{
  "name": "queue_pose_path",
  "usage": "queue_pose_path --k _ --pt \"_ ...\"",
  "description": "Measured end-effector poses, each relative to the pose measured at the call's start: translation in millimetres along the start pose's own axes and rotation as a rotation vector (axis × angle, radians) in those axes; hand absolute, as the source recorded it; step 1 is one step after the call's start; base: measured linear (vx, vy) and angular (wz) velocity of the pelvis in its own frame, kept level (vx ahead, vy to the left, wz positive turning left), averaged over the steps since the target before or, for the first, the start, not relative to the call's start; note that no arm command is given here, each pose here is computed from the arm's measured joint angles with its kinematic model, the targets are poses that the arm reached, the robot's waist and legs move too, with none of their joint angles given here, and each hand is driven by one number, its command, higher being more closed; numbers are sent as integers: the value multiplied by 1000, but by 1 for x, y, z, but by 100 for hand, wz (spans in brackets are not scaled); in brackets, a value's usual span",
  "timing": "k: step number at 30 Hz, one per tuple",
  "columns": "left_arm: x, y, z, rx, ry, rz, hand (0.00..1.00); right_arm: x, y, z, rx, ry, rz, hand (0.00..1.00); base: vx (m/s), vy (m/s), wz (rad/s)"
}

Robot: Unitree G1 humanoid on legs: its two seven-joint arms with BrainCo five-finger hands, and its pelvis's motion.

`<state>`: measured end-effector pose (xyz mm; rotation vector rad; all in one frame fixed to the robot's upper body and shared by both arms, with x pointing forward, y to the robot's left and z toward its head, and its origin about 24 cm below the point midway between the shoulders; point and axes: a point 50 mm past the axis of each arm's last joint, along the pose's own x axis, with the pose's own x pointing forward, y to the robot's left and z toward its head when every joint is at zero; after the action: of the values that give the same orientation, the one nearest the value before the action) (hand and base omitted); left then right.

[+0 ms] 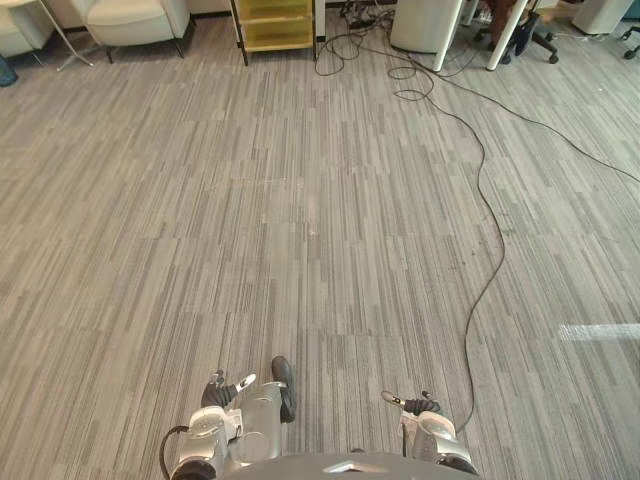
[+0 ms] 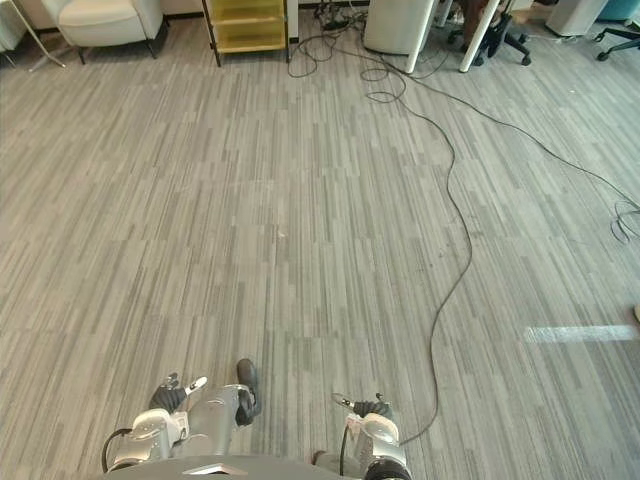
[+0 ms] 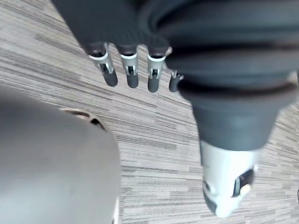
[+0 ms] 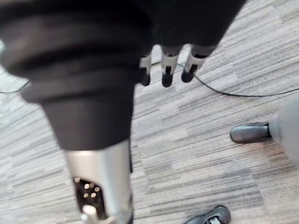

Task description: Pick up cushions and gather them together orderly.

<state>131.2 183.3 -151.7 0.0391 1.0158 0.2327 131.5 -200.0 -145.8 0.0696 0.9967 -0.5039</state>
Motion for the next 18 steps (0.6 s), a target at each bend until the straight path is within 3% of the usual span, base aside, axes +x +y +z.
queue_pose_path --k 6,14,18 --pt "1 -8 6 -9 -13 -16 0 -1 -7 0 31 -19 -8 0 391 -71 56" --pt "-3 -21 -9 -137 47 -21 0 5 -21 8 40 -18 -40 0 556 -258 59" --pt "-4 -14 -7 -142 20 1 0 4 -13 6 3 -14 -11 0 558 -161 -12"
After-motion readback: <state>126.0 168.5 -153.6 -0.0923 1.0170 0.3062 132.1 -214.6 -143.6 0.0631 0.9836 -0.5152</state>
